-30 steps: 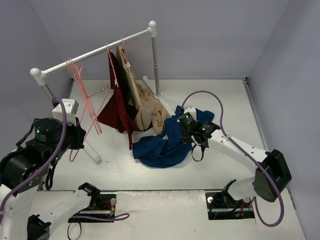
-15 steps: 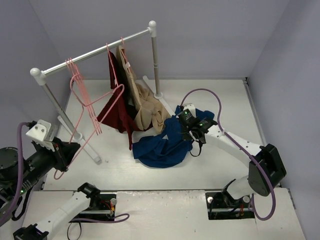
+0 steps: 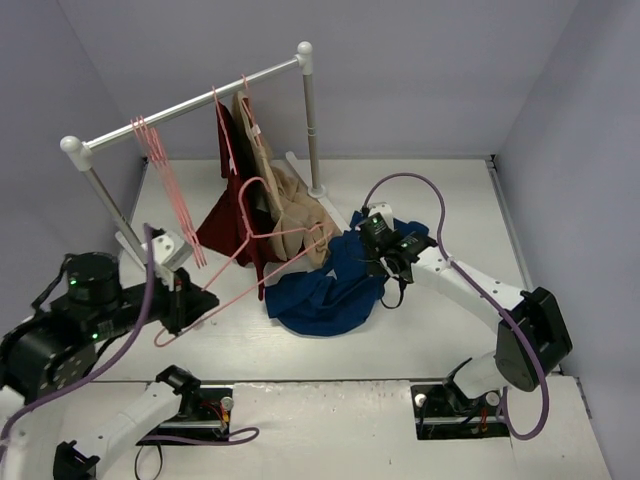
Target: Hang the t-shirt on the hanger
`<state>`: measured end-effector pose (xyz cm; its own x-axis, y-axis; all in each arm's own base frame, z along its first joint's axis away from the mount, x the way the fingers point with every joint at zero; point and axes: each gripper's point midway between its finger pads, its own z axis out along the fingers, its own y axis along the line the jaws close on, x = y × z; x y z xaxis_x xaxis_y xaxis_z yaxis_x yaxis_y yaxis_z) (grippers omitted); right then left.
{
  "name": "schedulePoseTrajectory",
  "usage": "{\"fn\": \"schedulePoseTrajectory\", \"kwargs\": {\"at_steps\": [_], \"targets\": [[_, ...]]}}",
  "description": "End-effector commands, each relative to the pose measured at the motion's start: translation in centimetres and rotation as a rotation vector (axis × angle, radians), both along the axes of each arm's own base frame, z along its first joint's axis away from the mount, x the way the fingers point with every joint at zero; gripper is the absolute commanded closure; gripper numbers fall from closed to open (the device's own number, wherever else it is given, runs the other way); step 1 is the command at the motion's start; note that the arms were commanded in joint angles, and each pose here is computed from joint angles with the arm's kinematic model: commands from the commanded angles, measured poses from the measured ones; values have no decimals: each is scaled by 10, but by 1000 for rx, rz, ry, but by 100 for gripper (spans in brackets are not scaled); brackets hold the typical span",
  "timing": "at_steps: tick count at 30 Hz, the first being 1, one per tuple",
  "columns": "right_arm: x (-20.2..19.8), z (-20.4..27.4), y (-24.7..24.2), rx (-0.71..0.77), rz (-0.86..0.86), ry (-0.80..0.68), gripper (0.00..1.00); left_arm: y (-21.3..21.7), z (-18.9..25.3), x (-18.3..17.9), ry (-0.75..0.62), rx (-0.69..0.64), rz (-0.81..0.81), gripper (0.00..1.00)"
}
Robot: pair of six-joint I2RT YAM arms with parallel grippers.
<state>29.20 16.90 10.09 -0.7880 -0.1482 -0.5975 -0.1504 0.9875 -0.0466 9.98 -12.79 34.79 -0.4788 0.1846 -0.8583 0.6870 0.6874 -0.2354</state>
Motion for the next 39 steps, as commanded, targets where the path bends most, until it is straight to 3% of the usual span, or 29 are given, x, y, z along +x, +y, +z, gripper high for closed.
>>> {"fn": "schedulePoseTrajectory", "kwargs": {"at_steps": [1, 17, 39], "targets": [[18, 37, -2, 55, 3, -95, 100, -31, 13, 20, -67, -82, -119, 100], [12, 86, -2, 117, 138, -199, 100, -62, -34, 32, 2, -89, -281, 100], [-3, 124, 18, 204, 251, -273, 100, -67, -54, 56, -20, -19, -288, 100]]}}
